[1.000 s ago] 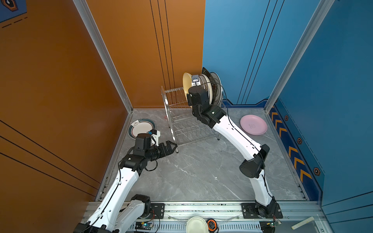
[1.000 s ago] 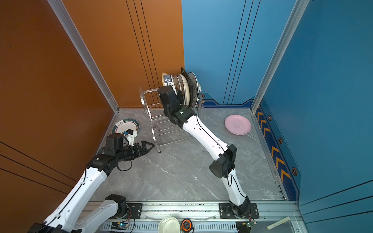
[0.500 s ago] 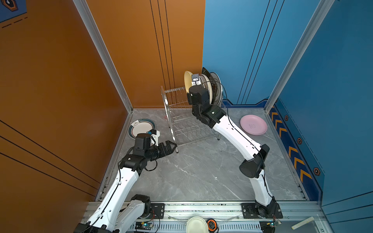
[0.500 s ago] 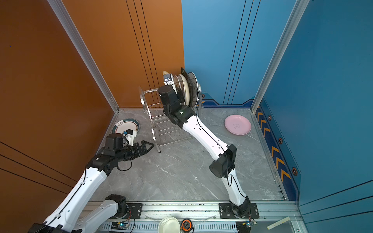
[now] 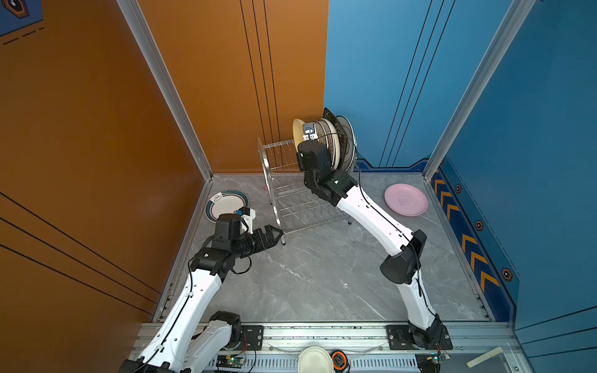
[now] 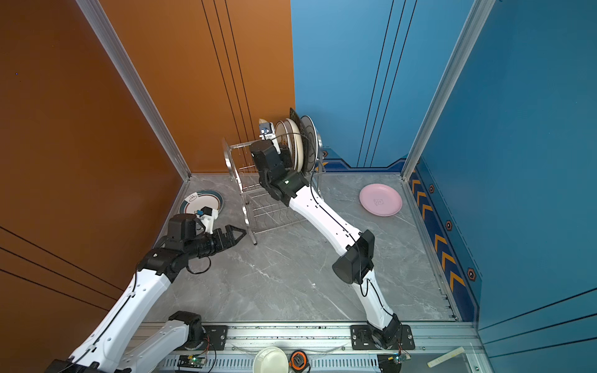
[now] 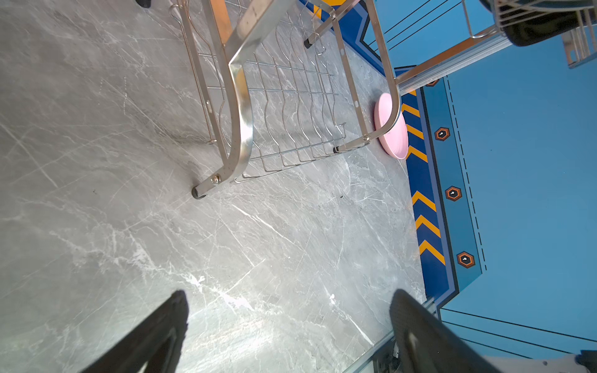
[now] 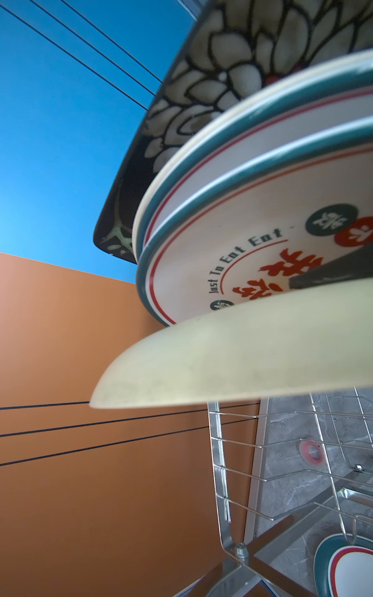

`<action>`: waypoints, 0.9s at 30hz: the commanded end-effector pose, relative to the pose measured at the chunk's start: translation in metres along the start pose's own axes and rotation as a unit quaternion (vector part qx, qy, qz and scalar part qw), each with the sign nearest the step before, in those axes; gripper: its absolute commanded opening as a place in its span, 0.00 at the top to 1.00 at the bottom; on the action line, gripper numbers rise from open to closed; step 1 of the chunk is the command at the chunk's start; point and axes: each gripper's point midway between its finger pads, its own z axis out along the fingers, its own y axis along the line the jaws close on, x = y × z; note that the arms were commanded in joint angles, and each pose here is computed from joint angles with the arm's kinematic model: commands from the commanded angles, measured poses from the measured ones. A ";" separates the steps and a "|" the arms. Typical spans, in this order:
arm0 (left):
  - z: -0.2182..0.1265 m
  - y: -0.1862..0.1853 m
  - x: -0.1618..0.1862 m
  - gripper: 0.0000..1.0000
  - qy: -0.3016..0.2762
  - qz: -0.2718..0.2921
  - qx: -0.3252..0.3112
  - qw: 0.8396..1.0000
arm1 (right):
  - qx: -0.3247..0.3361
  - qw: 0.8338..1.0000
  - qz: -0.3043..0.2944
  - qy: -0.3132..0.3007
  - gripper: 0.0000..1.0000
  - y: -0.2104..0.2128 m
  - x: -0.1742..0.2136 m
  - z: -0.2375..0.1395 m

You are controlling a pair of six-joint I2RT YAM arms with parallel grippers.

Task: Load the plates into the dish rack
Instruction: 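Lower the yellow plate into the rack slot beside the printed plate with the right gripper, then open the right gripper and lift it off the yellow plate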

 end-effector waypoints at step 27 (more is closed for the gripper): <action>-0.007 -0.004 0.001 0.02 -0.006 0.008 0.003 1.000 | -0.044 0.999 0.019 -0.005 0.38 -0.026 -0.036 -0.073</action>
